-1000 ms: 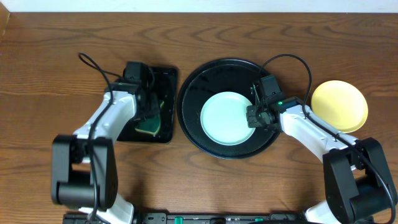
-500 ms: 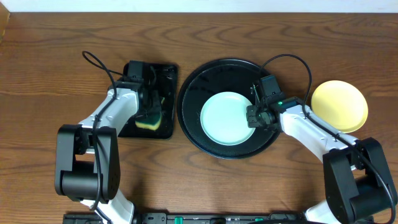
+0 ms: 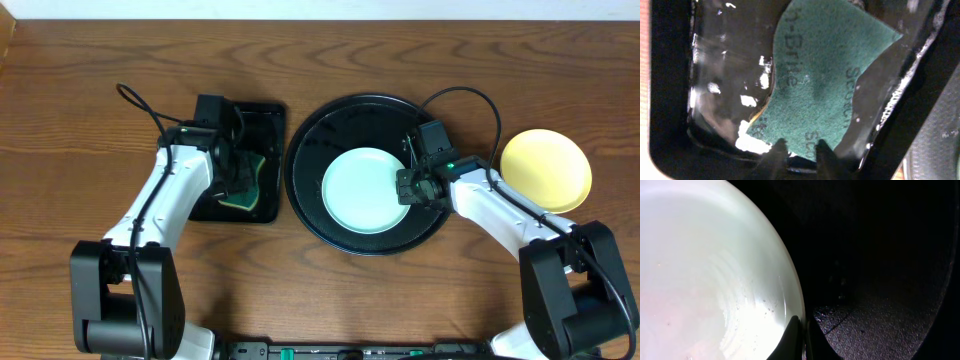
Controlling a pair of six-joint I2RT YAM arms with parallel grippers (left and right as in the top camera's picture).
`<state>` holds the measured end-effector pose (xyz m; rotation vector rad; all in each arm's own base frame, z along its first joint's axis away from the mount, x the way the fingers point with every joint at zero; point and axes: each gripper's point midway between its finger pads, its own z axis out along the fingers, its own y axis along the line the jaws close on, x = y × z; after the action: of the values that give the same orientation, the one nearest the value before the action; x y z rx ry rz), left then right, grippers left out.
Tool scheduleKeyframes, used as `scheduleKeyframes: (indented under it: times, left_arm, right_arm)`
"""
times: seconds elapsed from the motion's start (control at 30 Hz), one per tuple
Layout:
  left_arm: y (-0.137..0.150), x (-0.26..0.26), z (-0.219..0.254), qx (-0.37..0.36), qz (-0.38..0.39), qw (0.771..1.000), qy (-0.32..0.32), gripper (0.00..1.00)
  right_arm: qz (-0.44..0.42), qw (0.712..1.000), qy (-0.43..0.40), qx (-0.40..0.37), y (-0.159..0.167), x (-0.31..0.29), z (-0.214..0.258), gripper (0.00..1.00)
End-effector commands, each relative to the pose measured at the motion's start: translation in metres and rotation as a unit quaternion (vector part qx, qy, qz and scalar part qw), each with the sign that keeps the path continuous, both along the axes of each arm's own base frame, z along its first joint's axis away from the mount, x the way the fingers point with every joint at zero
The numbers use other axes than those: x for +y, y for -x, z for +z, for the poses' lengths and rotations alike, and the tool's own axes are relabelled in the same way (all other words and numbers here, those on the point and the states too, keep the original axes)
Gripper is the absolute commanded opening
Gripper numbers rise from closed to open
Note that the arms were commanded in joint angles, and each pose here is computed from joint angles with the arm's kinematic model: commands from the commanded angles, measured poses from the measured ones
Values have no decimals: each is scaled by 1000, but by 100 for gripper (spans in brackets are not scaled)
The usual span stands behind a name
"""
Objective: Clean dirty plates on tray and stack at the side
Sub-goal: 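Tilt and lift the pale green plate off the round tray with right gripper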
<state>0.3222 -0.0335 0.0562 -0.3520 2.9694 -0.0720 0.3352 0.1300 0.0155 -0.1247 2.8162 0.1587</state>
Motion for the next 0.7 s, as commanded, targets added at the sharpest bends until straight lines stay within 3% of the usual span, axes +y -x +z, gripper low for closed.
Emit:
scheduleKeyframes:
  times: [0.0, 0.23, 0.37, 0.67]
  left_arm:
    - [14, 1, -21, 25, 0, 1000, -3, 14]
    - [11, 6, -60, 10, 2, 1000, -17, 8]
    - [25, 8, -82, 36, 5, 999, -19, 8]
    - [28, 8, -86, 43, 5, 999, -19, 8]
  right_arm:
    - [3, 1000, 0, 0, -1, -1, 0, 1]
    - [3, 1000, 0, 1, 0, -2, -1, 1]
    - [2, 1000, 0, 1, 0, -2, -1, 1]
    - [3, 1000, 0, 0, -1, -2, 0, 1]
